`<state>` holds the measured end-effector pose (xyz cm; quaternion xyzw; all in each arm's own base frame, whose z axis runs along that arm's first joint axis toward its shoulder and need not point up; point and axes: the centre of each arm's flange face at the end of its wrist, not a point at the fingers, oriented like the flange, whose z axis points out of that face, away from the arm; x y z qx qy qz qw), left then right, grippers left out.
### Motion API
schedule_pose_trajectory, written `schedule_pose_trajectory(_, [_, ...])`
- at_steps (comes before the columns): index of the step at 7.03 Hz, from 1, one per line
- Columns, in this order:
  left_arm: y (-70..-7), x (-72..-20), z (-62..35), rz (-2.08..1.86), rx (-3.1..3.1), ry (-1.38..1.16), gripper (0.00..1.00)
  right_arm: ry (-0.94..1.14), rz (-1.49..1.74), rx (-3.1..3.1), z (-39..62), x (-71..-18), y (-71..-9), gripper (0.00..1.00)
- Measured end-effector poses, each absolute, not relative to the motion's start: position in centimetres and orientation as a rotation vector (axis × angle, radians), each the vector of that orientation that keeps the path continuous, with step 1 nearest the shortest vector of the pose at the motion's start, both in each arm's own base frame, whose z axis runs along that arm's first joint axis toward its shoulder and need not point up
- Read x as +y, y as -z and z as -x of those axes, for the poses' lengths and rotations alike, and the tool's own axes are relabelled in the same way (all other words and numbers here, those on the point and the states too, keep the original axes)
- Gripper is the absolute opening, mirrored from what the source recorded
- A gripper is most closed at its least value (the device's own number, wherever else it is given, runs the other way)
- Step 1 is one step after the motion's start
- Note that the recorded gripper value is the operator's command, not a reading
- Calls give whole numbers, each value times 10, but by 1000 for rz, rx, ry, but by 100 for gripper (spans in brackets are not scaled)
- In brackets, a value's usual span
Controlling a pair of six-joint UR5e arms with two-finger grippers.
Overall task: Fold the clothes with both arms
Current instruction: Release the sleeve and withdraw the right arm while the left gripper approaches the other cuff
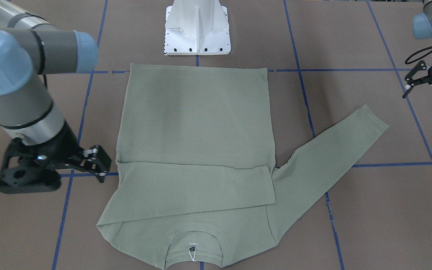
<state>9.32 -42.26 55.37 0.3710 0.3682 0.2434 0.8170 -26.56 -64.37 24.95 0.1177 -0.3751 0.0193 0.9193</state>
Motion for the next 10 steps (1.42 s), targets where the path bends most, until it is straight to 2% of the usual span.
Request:
schedule_pose_trajectory(2, [-577, -395, -138, -752, 736, -580, 100, 70, -235, -758, 153, -596, -357, 100])
schedule_pose_trajectory(4, [-593, -378, -170, -721, 710, -637, 100, 99, -197, -768, 74, -545, -437, 100])
schedule_pose_trajectory(6, [-611, -364, -197, -687, 680, -661, 100, 98, -190, -763, 46, -519, -461, 100])
schedule_pose_trajectory(8, [-628, -355, -214, -677, 655, -683, 98, 97, -188, -763, 43, -515, -464, 100])
schedule_pose_trajectory(9, [-633, -351, -221, -678, 643, -694, 85, 97, -188, -763, 42, -514, -465, 100])
schedule_pose_trajectory(10, [-635, -348, -226, -679, 640, -706, 59, 96, -187, -762, 42, -513, -465, 100])
